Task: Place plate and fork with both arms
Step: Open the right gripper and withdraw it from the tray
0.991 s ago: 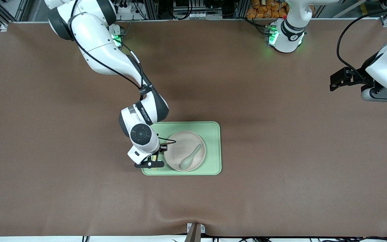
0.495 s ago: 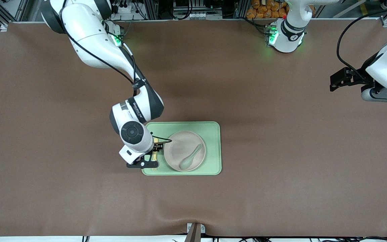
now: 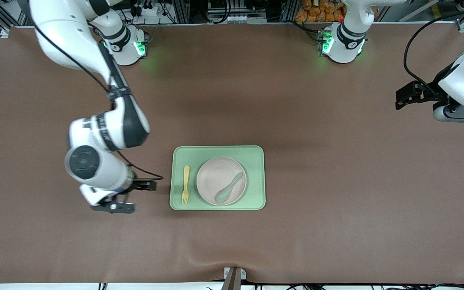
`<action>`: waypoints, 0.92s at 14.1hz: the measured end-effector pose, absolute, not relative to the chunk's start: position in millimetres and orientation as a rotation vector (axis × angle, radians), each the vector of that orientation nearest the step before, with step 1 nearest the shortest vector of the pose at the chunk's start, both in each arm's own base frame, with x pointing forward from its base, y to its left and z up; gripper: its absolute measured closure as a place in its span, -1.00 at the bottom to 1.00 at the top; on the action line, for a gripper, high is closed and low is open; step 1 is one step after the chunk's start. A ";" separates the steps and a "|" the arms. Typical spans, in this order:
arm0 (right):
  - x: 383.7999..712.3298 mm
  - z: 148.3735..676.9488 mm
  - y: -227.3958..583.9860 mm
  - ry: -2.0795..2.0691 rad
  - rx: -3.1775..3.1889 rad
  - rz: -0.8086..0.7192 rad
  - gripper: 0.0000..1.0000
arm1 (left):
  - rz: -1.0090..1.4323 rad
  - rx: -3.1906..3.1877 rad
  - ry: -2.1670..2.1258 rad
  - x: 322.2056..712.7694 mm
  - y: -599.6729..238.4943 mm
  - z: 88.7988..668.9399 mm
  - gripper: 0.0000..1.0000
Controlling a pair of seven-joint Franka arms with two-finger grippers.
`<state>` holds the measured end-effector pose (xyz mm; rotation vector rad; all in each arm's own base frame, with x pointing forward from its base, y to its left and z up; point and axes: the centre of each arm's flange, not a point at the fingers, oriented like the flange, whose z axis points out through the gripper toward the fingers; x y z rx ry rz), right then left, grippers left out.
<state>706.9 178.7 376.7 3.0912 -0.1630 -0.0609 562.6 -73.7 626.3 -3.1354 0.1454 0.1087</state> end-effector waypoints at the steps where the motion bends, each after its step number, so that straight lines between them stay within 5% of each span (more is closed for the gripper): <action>1: 705.7 391.6 160.4 -0.193 3.087 -0.082 -1.00 | 0.109 -3.135 0.145 562.6 -73.8 626.3 -1.00; 13: 665.8 520.3 5.0 -0.325 3.151 -0.206 -1.00 | 0.100 -3.136 0.146 563.3 -73.9 626.6 -1.00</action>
